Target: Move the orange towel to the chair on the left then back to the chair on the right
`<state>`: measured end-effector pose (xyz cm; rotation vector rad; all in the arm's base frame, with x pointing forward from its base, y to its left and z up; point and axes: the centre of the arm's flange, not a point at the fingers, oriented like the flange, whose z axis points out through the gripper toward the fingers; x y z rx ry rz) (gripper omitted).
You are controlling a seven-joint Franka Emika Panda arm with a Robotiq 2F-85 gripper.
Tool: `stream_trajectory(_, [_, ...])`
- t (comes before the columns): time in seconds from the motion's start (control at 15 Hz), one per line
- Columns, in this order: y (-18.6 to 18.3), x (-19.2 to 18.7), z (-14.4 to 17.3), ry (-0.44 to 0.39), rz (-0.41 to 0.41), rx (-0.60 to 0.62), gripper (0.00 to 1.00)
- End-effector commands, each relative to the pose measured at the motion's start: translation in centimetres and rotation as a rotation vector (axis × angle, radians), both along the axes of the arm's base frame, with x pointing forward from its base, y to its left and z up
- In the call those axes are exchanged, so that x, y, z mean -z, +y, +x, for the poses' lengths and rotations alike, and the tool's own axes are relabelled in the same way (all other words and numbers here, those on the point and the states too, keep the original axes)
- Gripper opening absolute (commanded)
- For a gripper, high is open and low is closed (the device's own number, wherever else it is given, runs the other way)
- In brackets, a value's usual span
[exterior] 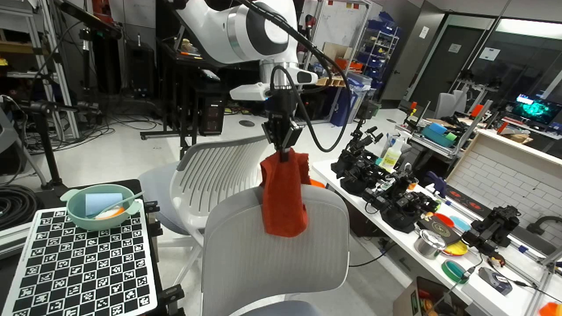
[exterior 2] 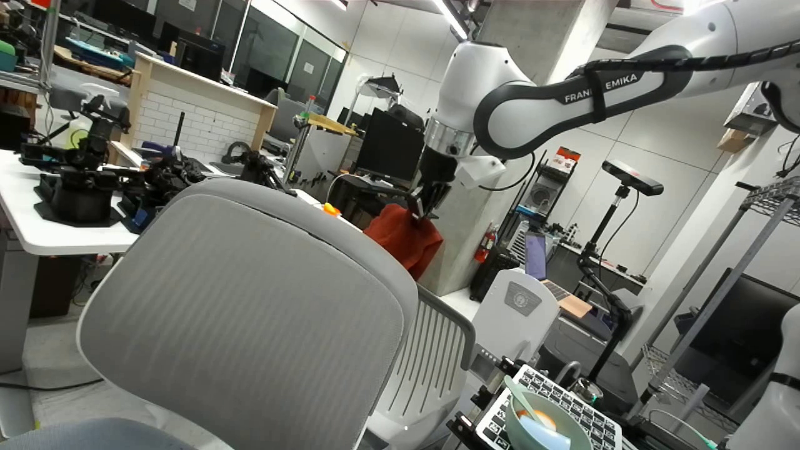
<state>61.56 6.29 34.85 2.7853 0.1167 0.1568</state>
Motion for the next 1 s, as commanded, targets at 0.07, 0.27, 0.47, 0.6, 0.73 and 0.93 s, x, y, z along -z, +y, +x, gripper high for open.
stream_trajectory(0.07, [0.9, -0.9, 1.0, -0.038, 0.006, -0.017, 0.11])
stream_trajectory(0.27, [1.3, -1.4, 1.5, -0.045, 0.006, -0.020, 0.13])
stream_trajectory(0.47, [1.6, -1.6, 1.9, -0.051, 0.008, -0.023, 0.18])
stream_trajectory(0.6, [1.6, -1.6, 2.3, -0.052, 0.008, -0.023, 0.23])
stream_trajectory(0.73, [1.4, -1.5, 2.6, -0.053, 0.007, -0.020, 0.45])
stream_trajectory(0.93, [1.2, -1.5, 2.9, -0.051, 0.015, -0.018, 0.65])
